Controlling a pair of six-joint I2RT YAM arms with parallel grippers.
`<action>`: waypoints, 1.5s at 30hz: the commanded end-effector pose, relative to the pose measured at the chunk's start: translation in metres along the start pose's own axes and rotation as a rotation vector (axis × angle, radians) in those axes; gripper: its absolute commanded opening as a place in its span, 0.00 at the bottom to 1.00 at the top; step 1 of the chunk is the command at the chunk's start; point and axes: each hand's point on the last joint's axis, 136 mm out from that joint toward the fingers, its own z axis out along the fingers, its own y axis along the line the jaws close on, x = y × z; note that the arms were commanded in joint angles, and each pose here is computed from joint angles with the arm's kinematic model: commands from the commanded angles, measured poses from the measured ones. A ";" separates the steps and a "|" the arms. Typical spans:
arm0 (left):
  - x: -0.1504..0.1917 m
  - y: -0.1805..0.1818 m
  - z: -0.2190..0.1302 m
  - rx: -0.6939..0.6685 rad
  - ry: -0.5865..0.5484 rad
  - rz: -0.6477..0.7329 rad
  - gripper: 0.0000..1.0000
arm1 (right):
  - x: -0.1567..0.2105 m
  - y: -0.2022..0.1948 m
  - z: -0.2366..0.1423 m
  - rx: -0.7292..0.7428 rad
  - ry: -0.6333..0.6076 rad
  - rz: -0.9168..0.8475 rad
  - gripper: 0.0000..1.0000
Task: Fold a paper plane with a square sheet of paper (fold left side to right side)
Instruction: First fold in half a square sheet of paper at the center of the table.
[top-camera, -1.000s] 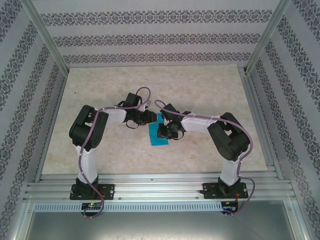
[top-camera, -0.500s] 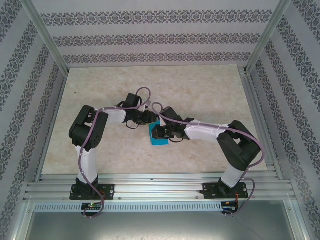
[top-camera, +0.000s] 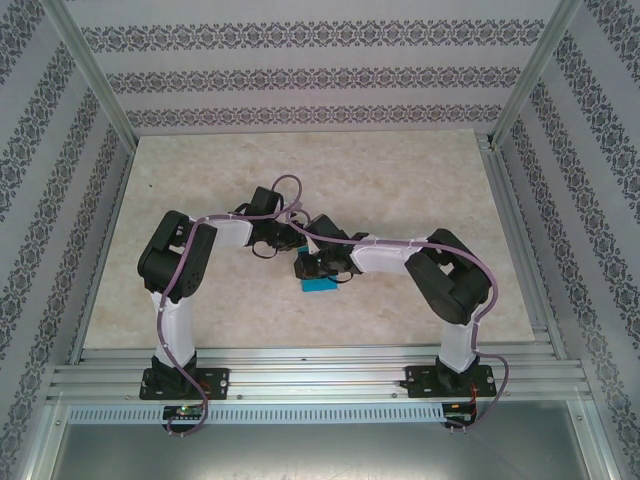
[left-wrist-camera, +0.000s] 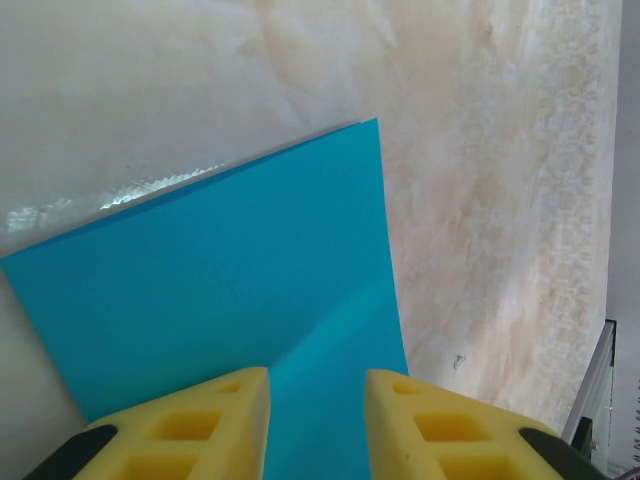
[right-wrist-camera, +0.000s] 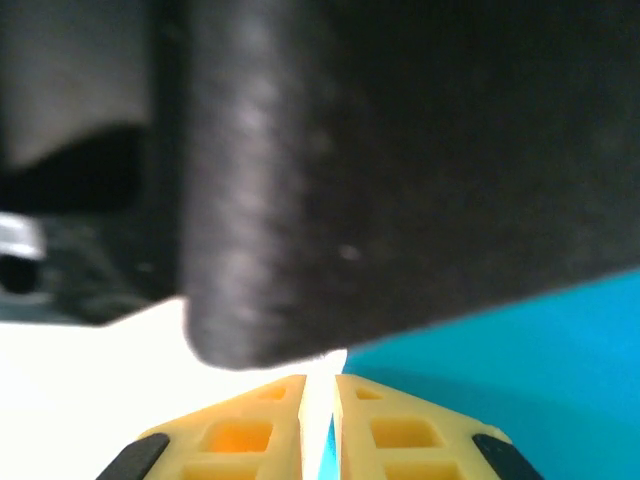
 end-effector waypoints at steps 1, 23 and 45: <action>0.025 0.043 0.015 -0.129 0.056 -0.038 0.33 | 0.005 -0.001 0.009 0.029 0.033 -0.024 0.16; 0.024 0.051 0.015 -0.171 0.057 -0.036 0.33 | 0.077 -0.011 0.018 0.128 0.233 -0.026 0.11; 0.029 0.055 0.014 -0.189 0.062 -0.031 0.33 | 0.098 -0.017 -0.010 0.077 0.209 -0.005 0.13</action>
